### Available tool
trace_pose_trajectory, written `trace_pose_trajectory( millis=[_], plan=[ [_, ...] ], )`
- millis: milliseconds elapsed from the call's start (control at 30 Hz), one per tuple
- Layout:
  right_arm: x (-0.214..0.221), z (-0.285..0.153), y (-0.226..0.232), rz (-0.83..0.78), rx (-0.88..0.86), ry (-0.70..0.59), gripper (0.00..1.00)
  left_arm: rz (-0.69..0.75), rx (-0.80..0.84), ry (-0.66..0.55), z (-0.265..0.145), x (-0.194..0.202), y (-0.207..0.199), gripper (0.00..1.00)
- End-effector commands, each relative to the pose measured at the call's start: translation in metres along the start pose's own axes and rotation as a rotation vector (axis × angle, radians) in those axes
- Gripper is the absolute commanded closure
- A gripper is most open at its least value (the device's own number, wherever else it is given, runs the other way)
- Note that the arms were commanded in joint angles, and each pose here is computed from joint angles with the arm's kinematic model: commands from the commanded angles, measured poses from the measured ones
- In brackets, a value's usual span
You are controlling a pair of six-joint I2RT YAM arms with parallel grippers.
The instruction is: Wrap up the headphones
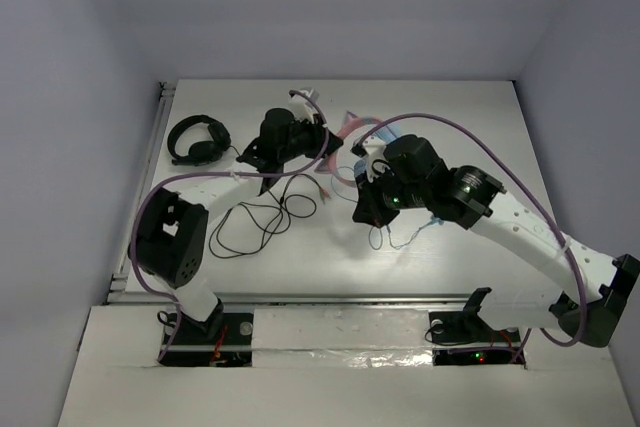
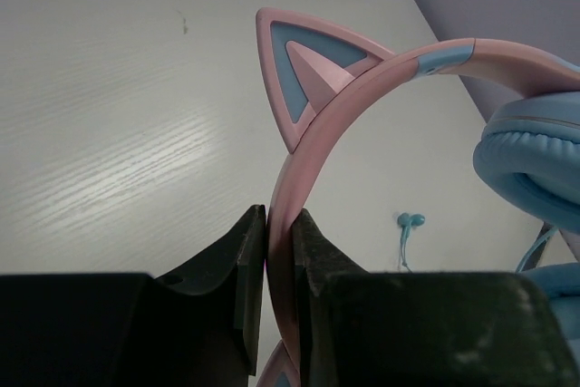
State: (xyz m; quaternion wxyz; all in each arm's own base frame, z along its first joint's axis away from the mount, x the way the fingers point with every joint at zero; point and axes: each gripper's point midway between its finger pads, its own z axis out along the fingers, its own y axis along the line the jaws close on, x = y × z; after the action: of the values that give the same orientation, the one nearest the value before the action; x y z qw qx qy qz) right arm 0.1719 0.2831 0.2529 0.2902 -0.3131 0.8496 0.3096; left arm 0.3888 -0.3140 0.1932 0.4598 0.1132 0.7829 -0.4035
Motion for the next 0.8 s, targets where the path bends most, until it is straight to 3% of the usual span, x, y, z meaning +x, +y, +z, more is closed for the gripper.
trace_pose_trajectory(
  millis=[0, 400, 533, 767],
  plan=[
    [-0.008, -0.013, 0.01, -0.034, -0.038, -0.058, 0.96, 0.018, 0.164, -0.209, -0.033, -0.09, -0.048, 1.0],
    [0.004, -0.025, 0.022, -0.068, -0.078, -0.042, 0.98, -0.005, -0.081, -0.293, -0.062, -0.122, 0.01, 1.0],
    [0.004, -0.009, 0.039, -0.088, -0.137, -0.015, 0.98, -0.042, 0.013, -0.282, -0.052, -0.126, -0.009, 1.0],
    [0.001, 0.022, 0.042, -0.105, -0.148, 0.008, 1.0, 0.038, 0.089, -0.156, -0.025, -0.079, -0.045, 1.0]
  ],
)
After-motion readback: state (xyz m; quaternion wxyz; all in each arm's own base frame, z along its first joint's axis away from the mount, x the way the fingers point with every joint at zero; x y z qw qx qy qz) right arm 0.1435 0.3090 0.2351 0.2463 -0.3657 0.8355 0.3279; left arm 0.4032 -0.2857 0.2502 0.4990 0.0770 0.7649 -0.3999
